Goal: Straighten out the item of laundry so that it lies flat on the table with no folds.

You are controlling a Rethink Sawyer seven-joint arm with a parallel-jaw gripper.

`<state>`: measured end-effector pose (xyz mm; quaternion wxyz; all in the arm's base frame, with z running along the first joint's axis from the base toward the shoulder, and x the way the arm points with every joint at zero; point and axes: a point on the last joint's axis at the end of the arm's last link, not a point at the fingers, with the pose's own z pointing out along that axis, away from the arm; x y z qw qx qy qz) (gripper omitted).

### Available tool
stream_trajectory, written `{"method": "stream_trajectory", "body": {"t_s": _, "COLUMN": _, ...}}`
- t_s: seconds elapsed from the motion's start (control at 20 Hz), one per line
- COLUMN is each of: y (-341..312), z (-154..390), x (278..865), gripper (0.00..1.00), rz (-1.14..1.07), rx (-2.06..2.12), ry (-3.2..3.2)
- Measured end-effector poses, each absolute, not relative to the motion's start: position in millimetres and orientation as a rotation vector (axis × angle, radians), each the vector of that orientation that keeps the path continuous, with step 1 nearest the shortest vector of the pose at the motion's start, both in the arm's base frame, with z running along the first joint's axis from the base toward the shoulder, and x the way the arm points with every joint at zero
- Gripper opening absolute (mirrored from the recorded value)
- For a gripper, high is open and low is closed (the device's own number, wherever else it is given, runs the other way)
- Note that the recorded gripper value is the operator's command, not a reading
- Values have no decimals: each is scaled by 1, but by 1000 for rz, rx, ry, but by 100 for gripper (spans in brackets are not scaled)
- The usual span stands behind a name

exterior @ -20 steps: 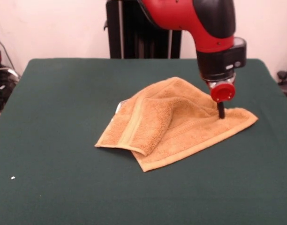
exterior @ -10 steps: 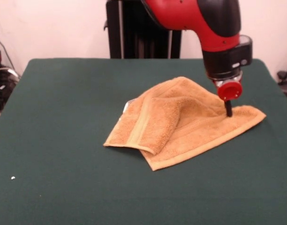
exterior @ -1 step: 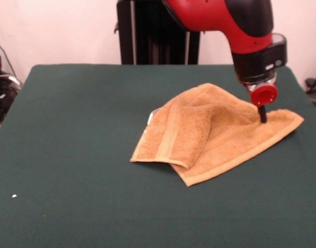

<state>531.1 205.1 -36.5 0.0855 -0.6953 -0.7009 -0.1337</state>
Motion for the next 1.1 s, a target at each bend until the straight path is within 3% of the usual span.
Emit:
{"method": "stream_trajectory", "body": {"t_s": 0.2, "y": 212, "z": -35, "x": 529, "gripper": 0, "rz": -406, "rx": -2058, "ry": -2090}}
{"method": "stream_trajectory", "body": {"t_s": 0.25, "y": 212, "z": -35, "x": 529, "gripper": 100, "rz": -407, "rx": -2056, "ry": -2090}}
{"method": "stream_trajectory", "body": {"t_s": 1.1, "y": 212, "z": -40, "x": 519, "gripper": 100, "rz": -386, "rx": -2043, "ry": -2086}}
